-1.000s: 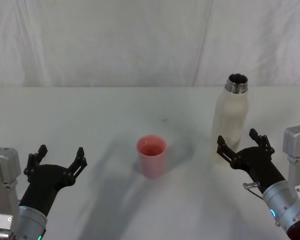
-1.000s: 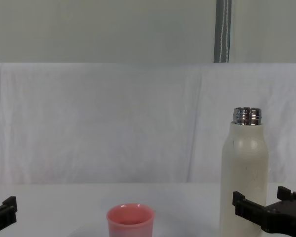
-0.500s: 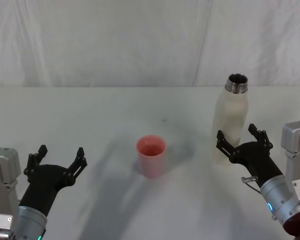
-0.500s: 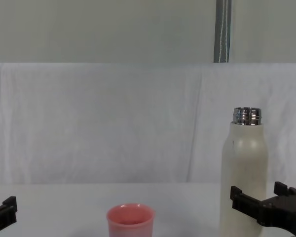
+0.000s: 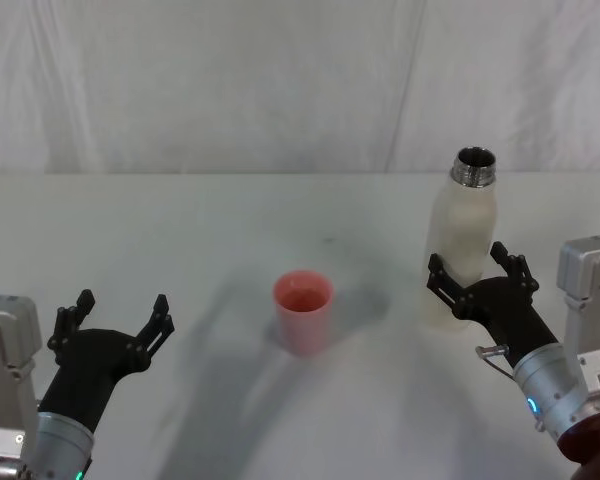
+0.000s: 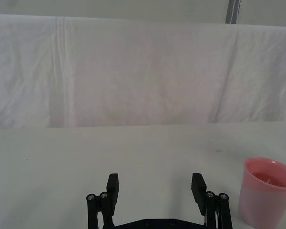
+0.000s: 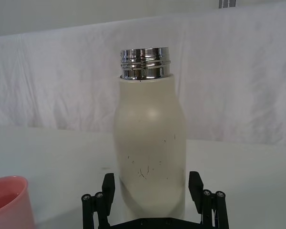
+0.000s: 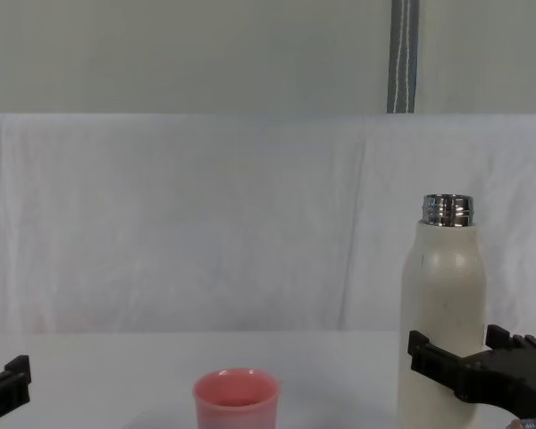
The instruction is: Grasp the thermos with one hand and pour water into the cup lid.
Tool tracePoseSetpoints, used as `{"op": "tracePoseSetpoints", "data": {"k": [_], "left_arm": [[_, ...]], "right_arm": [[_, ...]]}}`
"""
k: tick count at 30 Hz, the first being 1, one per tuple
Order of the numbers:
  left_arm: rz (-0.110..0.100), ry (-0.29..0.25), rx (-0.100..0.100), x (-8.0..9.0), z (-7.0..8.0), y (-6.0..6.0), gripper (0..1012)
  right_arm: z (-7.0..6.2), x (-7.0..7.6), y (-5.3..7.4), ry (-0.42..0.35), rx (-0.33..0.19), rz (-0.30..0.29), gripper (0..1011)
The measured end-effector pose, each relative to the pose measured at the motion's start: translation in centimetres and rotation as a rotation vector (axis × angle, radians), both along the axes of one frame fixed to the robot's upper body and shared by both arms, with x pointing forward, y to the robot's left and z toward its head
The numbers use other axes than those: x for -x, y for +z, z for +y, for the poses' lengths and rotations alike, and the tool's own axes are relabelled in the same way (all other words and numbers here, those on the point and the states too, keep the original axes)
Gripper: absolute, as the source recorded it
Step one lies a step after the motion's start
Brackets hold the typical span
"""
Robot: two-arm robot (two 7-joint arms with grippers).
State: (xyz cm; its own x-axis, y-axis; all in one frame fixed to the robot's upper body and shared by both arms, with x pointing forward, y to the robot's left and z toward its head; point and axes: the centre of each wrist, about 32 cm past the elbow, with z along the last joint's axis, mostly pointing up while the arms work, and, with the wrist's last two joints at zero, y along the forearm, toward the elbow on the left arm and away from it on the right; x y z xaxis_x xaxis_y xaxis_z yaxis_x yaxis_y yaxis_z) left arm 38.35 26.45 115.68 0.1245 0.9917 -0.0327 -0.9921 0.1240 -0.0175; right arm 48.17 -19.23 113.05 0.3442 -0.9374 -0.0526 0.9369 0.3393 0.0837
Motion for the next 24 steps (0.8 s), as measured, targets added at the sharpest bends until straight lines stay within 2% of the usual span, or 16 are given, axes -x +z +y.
{"op": "tracePoseSetpoints", "data": {"k": [24], "left_arm": [[0.0,0.0,0.0,0.0,0.0,0.0,1001]], "right_arm": [[0.3,-1.5,-0.1,0.016,0.009,0.0,1000]]}}
